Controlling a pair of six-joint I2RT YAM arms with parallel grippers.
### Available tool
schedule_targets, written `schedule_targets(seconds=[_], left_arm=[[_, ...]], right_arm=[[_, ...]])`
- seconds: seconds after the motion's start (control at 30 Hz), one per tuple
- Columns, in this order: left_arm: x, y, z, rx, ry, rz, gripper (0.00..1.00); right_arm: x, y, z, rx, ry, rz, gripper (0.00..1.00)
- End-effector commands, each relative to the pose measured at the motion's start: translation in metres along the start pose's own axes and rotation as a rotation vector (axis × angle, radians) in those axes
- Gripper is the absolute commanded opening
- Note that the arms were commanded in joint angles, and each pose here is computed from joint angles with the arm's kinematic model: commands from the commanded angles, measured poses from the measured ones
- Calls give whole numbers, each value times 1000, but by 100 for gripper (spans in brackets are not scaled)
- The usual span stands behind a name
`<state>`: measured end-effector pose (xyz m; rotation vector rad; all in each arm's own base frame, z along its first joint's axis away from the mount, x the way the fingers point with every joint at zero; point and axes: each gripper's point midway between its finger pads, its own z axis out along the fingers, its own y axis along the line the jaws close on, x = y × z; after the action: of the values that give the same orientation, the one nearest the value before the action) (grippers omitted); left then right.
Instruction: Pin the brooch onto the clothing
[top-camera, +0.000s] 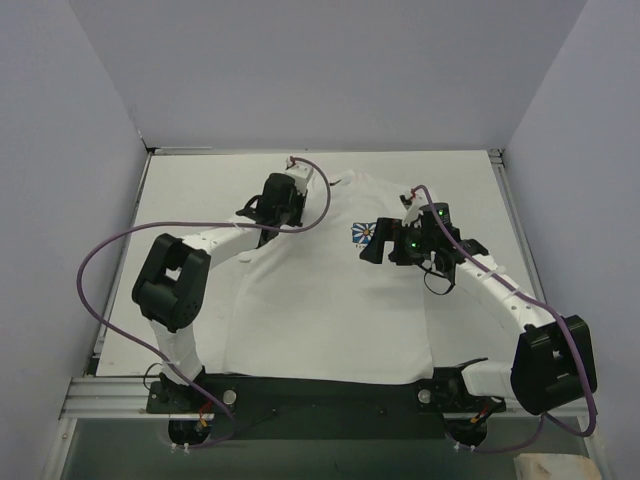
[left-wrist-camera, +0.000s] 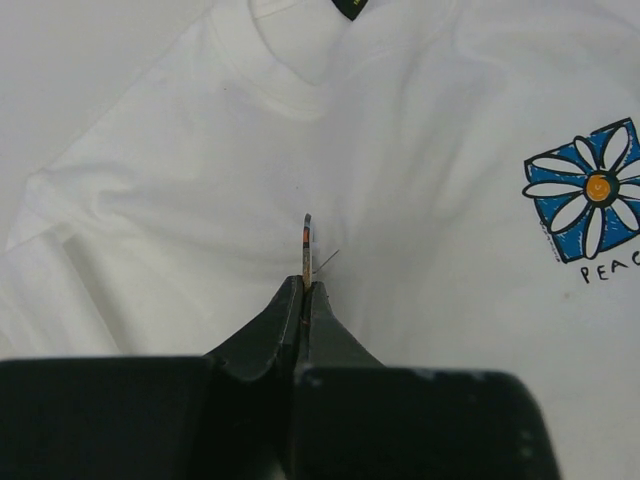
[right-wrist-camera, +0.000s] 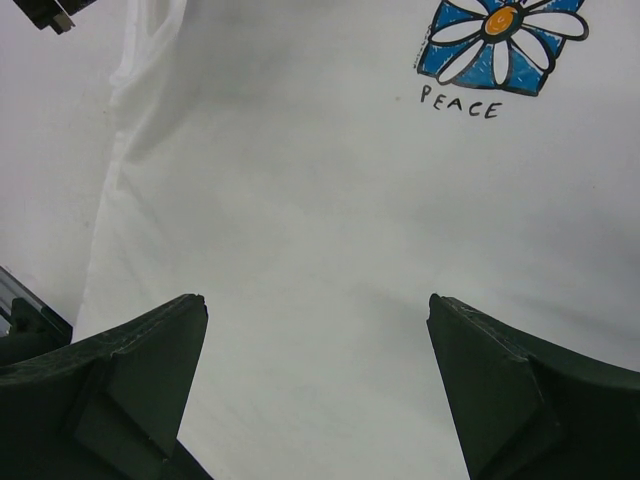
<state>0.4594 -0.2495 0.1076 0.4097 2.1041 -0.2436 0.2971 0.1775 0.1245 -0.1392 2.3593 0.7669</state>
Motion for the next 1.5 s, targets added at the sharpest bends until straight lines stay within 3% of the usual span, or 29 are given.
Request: schedule_targets(seconds=[0.0,0.77,1.13,1.47], left_arm=[[-50,-19,-23,118,-180,-47,0],[-44,-22,-60,288,-248,-130,0],[-40,-56,-93,715,-254,-151,0],[-31,-76,-118,879,-238,-112,0]], right_arm=[[-5,2,4,-30,-21,-8,99],[-51,34,46,-124,-46,-30,97],[-68,64,34,-277,-149,-181,98],[-84,97,19,-442,-261,-303,98]])
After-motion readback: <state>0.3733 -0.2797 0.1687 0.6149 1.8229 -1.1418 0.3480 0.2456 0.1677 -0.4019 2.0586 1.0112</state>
